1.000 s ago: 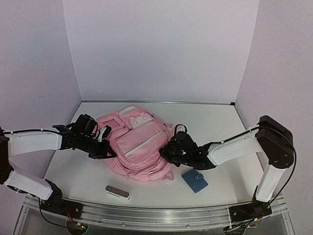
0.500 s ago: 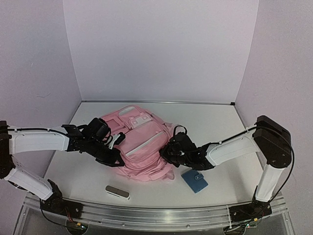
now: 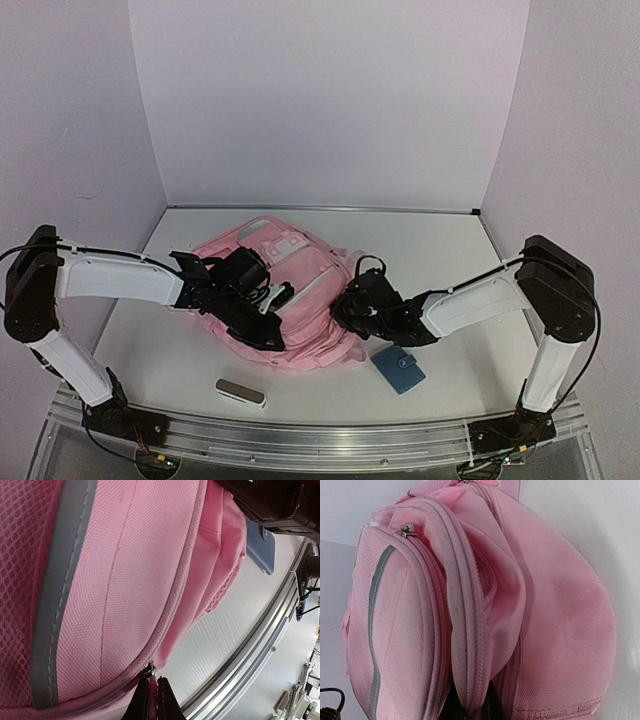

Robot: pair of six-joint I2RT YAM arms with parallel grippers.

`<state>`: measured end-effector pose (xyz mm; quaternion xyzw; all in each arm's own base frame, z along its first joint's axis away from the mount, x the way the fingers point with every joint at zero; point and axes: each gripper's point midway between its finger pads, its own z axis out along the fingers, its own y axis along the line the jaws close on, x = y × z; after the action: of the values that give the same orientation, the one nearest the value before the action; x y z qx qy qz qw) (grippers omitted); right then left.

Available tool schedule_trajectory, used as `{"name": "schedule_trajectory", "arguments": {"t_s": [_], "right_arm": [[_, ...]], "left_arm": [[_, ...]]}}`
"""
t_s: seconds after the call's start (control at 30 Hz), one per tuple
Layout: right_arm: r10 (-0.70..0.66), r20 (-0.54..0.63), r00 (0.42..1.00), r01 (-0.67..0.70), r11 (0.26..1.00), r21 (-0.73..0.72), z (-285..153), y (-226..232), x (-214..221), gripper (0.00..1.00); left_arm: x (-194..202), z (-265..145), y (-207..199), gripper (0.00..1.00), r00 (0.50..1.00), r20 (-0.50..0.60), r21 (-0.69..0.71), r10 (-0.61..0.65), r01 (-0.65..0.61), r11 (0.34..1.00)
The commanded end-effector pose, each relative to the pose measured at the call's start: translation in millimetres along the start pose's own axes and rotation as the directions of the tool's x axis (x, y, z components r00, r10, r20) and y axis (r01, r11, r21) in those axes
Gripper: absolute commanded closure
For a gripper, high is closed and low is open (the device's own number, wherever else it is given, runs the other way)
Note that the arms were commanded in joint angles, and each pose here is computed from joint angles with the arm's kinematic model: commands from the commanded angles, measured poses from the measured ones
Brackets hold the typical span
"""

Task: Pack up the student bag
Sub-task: Zip the student bag at the center of the board.

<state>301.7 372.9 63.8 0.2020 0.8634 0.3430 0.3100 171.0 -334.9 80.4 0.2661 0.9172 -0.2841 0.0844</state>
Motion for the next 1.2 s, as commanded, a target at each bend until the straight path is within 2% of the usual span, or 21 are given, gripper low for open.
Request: {"name": "schedule_trajectory", "arguments": {"t_s": [0.0, 0.13, 0.2, 0.33, 0.47, 0.57, 0.67, 0.77, 0.87, 1.07, 1.17], "right_arm": [[0.033, 0.015, 0.999, -0.032, 0.998, -0.055, -1.8, 17.1, -0.2, 1.0], [0.011, 0.033, 0.999, -0.009, 0.998, -0.065, -8.2, 20.4, -5.6, 0.99], [-0.005, 0.045, 0.999, 0.008, 0.998, -0.066, -13.0, 20.5, -9.2, 0.91], [-0.044, 0.072, 0.996, 0.047, 0.998, -0.042, -28.6, 12.8, -18.0, 0.72], [-0.107, 0.105, 0.989, 0.105, 0.994, 0.022, -49.5, 0.6, -29.8, 0.59], [-0.189, 0.15, 0.97, 0.181, 0.981, 0.067, -73.7, 4.6, -39.9, 0.49], [-0.286, 0.181, 0.941, 0.281, 0.958, 0.055, -99.4, 27.0, -39.7, 0.39], [-0.376, 0.136, 0.917, 0.38, 0.925, -0.006, -111.2, 53.3, -23.1, 0.39], [-0.43, 0.042, 0.902, 0.432, 0.897, -0.09, -109.1, 73.2, 7.4, 0.43], [-0.544, -0.15, 0.825, 0.513, 0.834, -0.205, -87.7, 87.5, 88.4, 0.49], [-0.574, -0.188, 0.797, 0.532, 0.814, -0.232, -78.9, 92.8, 113.3, 0.53]], "left_arm": [[-41.2, -16.1, -69.0, 1.0, 0.985, 0.129, 0.187, 0.111, -0.134, 0.973], [-46.5, -19.7, -74.4, 0.98, 0.982, 0.157, 0.207, 0.101, -0.133, 0.969], [-48.7, -21.8, -80.3, 0.86, 0.981, 0.169, 0.237, 0.091, -0.13, 0.963], [-47.8, -33.9, -85.7, 0.72, 0.979, 0.192, 0.265, 0.067, -0.118, 0.957], [-43.8, -58.8, -84.8, 0.58, 0.971, 0.235, 0.255, 0.037, -0.099, 0.962], [-41.5, -76.1, -67.2, 0.51, 0.963, 0.268, 0.183, -0.015, -0.035, 0.983], [-40.5, -94.7, -31.4, 0.45, 0.947, 0.302, 0.103, -0.112, 0.085, 0.991], [-38.9, -109.2, 16.3, 0.39, 0.903, 0.345, 0.076, -0.256, 0.245, 0.966], [-34.8, -120.8, 50.2, 0.35, 0.845, 0.388, 0.102, -0.367, 0.357, 0.929], [-32.9, -121.4, 88.8, 0.33, 0.777, 0.427, 0.135, -0.463, 0.451, 0.882], [-34.5, -120.8, 108.4, 0.4, 0.734, 0.445, 0.166, -0.513, 0.496, 0.852]]}}
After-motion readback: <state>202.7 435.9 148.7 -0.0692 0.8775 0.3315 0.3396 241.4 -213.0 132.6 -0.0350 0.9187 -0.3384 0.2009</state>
